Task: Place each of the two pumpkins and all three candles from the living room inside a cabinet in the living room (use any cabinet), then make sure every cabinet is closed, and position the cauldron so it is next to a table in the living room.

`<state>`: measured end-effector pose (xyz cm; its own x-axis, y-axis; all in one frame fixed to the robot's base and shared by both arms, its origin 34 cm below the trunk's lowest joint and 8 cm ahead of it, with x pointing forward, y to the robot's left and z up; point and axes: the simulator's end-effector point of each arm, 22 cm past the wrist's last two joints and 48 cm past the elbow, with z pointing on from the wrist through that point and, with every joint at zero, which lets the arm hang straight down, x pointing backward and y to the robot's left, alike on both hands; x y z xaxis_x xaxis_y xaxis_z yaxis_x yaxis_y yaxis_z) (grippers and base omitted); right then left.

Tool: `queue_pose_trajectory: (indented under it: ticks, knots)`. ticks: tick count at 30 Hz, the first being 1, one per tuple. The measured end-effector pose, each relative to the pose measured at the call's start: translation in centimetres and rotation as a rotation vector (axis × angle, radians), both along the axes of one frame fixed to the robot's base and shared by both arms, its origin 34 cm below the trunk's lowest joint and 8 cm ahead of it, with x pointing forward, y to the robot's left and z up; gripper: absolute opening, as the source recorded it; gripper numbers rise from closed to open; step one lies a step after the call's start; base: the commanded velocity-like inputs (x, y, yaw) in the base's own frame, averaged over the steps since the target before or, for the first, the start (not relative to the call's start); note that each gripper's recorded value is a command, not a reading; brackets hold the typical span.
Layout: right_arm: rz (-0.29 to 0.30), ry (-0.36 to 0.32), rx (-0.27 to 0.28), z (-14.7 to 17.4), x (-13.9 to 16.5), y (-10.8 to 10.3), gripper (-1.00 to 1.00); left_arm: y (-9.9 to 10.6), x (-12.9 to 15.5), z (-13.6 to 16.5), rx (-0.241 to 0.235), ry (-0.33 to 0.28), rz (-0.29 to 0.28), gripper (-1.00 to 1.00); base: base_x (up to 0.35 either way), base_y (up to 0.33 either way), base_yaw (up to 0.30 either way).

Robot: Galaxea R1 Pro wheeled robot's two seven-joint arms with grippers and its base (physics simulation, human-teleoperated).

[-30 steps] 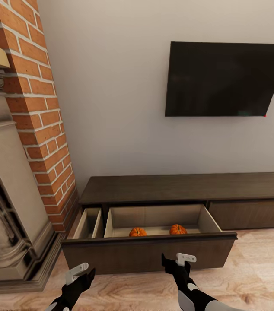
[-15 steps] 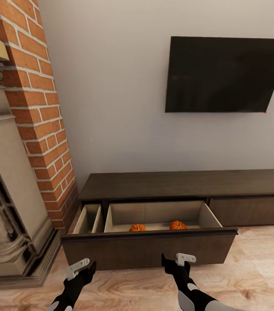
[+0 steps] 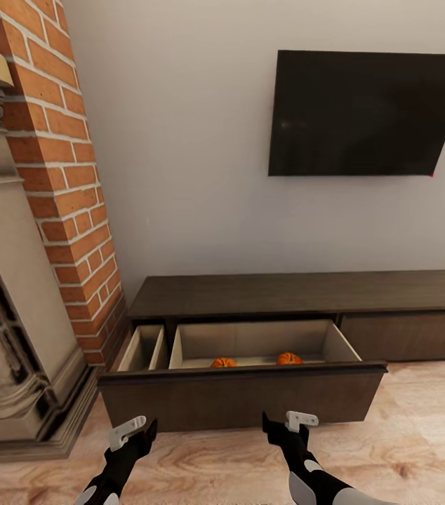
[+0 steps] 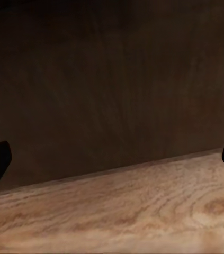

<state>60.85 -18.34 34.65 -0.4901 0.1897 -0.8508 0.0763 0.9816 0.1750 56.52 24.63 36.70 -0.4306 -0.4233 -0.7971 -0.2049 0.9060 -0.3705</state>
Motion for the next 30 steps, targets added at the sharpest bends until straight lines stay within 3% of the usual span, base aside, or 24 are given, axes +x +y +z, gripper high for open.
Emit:
queue_pose_trajectory:
  ticks: [9, 30]
  knots:
    - [-0.001, 0.02, 0.001, -2.0, -0.6, 0.0, 1.0, 0.1, -0.6, -1.9, 0.0, 0.02, 0.003, 1.0, 0.0, 0.0, 0.0]
    - [-0.001, 0.019, 0.001, -2.0, -0.6, 0.0, 1.0, 0.2, -0.6, -2.0, 0.0, 0.021, 0.005, 1.0, 0.06, 0.0, 0.0]
